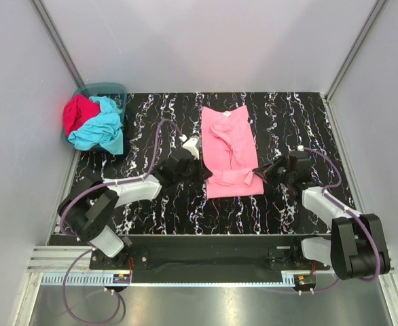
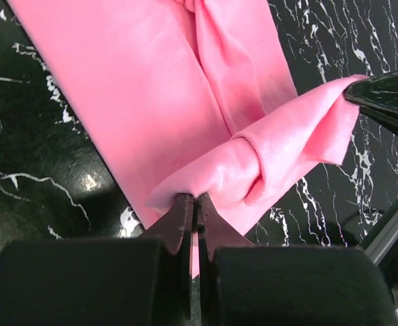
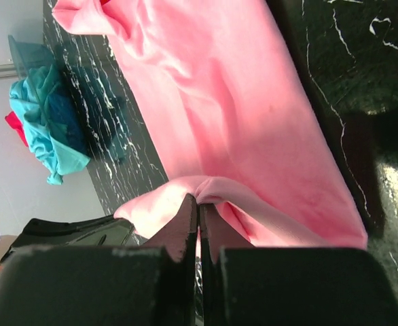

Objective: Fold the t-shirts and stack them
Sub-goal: Fold the tshirt

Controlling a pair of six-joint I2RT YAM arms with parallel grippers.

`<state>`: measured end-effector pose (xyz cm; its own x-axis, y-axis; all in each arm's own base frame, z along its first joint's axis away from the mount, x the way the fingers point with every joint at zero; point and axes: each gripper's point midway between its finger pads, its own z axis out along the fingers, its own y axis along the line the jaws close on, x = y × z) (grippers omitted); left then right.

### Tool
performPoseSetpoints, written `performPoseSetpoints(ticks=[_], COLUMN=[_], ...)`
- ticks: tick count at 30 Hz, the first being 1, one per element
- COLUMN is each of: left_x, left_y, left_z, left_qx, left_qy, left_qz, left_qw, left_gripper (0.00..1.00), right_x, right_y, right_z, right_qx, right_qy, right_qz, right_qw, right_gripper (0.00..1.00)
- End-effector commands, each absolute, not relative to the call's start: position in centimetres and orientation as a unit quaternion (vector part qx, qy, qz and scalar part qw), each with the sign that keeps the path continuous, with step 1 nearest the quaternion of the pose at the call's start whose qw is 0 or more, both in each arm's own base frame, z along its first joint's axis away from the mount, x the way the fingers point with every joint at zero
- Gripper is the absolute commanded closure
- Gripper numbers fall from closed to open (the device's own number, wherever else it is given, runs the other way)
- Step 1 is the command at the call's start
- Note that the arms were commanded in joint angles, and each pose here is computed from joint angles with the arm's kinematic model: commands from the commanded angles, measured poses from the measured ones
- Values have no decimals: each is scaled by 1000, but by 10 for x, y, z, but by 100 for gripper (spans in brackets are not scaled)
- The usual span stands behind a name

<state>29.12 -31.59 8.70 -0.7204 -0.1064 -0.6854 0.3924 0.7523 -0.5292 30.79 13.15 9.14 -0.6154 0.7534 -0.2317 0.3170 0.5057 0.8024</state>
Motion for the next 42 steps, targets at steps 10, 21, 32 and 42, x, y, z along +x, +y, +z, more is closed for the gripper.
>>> performPoseSetpoints(ticks=[10, 21, 32, 42], left_x=[312, 341, 357, 362], left_y=[-323, -312, -310, -314], left_z=[103, 81, 77, 77], left_qx=[91, 71, 65, 68], left_qy=[843, 849, 849, 846], left_qz=[-354, -342, -345, -353], left_qw=[396, 396, 395, 393], left_gripper=[100, 100, 100, 98], right_x=[348, 375, 377, 383], right_y=[141, 136, 132, 129], right_z=[92, 86, 73, 71], right_qx=[310, 320, 332, 338], right_qy=[808, 805, 803, 800], right_qz=[402, 394, 387, 381], right_qw=[299, 308, 308, 317], right_gripper=[100, 100, 100, 100])
